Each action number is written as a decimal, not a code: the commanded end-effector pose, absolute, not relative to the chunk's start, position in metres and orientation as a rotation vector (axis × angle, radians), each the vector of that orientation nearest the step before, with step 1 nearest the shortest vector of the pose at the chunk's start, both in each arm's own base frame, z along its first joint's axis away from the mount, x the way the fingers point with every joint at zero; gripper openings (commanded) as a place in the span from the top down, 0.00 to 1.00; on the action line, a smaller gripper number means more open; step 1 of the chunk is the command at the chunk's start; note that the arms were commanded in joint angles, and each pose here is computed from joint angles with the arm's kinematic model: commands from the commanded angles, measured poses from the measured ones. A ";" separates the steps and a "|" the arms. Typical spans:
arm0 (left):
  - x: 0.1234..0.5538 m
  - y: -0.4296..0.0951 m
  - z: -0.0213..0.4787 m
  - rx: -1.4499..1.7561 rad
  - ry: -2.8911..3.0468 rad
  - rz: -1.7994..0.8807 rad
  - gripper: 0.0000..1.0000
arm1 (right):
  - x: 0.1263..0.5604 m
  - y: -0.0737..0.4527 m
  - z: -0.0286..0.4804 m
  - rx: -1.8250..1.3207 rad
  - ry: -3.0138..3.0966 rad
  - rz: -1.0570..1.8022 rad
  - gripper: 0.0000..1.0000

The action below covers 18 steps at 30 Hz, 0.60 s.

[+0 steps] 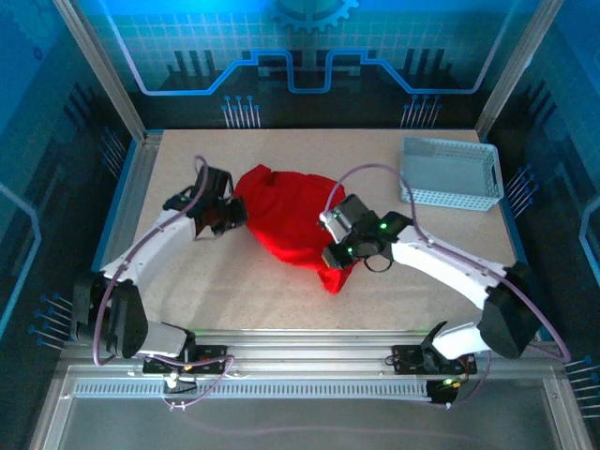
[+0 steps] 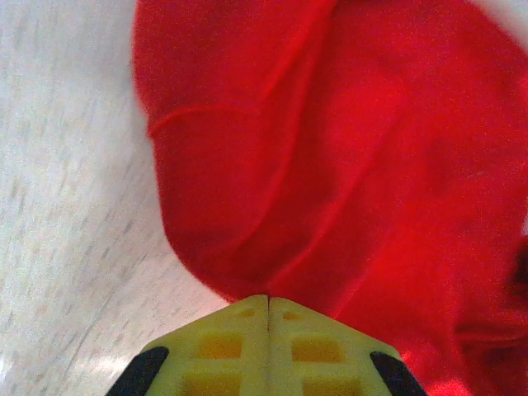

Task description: Fold the inside-out t-shirt

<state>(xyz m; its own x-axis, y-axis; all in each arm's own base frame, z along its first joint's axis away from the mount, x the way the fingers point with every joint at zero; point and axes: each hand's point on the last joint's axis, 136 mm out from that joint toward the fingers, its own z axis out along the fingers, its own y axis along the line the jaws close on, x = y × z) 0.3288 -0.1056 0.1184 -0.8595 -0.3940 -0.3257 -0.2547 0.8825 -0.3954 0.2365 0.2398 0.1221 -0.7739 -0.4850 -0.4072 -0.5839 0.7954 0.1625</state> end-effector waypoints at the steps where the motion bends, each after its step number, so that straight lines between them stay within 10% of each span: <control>1: 0.313 -0.106 0.102 -0.500 2.684 -0.504 1.00 | 0.273 0.252 0.165 -0.695 2.488 0.423 0.49; 18: 0.265 -0.087 0.078 -0.573 2.699 -0.439 1.00 | 0.504 0.236 0.099 -0.351 2.676 0.255 0.42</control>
